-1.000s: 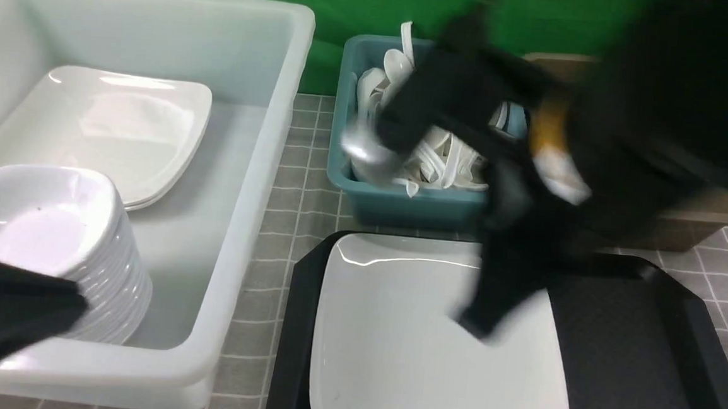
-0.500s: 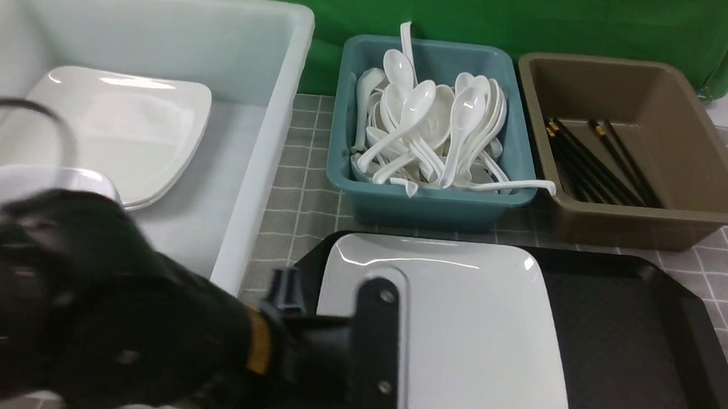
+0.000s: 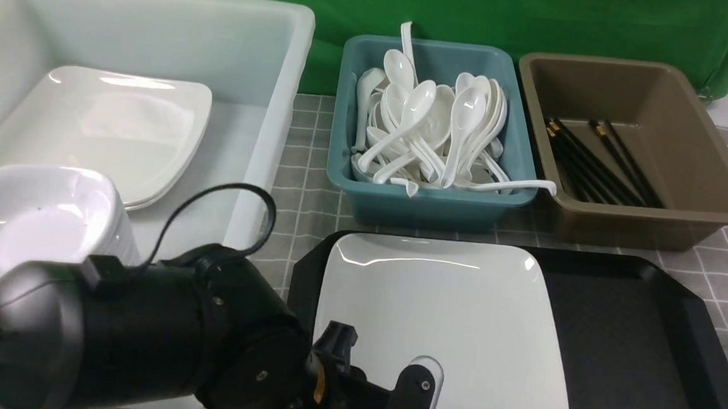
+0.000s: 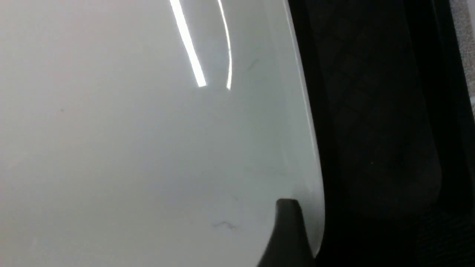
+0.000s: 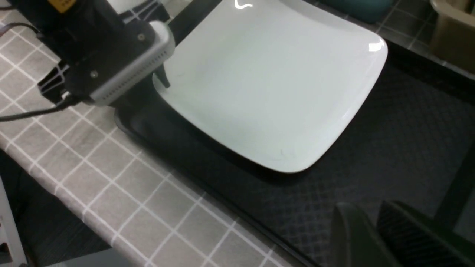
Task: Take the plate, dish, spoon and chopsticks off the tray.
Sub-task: Use the left arm to grab a plate from the dinner plate
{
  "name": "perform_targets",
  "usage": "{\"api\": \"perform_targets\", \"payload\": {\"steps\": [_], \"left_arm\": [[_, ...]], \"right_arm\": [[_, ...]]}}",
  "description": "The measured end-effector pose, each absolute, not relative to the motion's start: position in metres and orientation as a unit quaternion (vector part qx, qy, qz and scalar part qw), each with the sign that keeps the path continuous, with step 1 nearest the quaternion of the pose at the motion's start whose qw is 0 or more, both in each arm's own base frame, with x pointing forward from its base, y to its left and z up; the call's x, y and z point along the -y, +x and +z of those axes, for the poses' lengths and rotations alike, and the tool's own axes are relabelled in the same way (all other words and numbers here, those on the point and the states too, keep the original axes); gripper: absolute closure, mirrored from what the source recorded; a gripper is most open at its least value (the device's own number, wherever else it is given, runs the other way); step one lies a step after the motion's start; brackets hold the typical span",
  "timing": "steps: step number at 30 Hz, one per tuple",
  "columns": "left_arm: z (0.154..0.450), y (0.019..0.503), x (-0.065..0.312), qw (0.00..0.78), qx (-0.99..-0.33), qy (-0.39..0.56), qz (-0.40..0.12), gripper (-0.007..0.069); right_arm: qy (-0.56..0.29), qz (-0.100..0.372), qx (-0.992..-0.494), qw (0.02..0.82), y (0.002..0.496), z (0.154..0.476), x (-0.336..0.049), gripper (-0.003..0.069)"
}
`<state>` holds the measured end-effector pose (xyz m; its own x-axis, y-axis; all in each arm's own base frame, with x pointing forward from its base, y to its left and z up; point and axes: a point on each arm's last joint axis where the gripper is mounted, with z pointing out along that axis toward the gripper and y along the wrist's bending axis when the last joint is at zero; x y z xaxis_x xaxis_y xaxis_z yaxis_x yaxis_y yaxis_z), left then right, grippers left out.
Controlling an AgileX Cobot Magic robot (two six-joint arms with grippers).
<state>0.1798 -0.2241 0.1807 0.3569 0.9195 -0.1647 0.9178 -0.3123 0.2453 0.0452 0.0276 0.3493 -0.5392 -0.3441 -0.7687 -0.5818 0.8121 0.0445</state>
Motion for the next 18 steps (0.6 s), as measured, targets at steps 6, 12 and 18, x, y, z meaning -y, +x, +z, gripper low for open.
{"api": "perform_targets", "payload": {"steps": [6, 12, 18], "left_arm": [[0.174, 0.187, 0.227, 0.163, -0.541, 0.825, 0.030, 0.0172], [0.164, 0.194, 0.229, 0.164, -0.531, 0.830, 0.044, 0.0191], [0.159, 0.204, 0.226, 0.176, -0.550, 0.814, 0.059, 0.0201]], "right_arm": [[-0.278, 0.145, -0.861, 0.400, 0.045, 0.349, -0.028, 0.0512], [-0.279, 0.144, -0.861, 0.400, 0.045, 0.349, -0.028, 0.0505], [-0.280, 0.146, -0.861, 0.399, 0.045, 0.349, -0.028, 0.0501]]}}
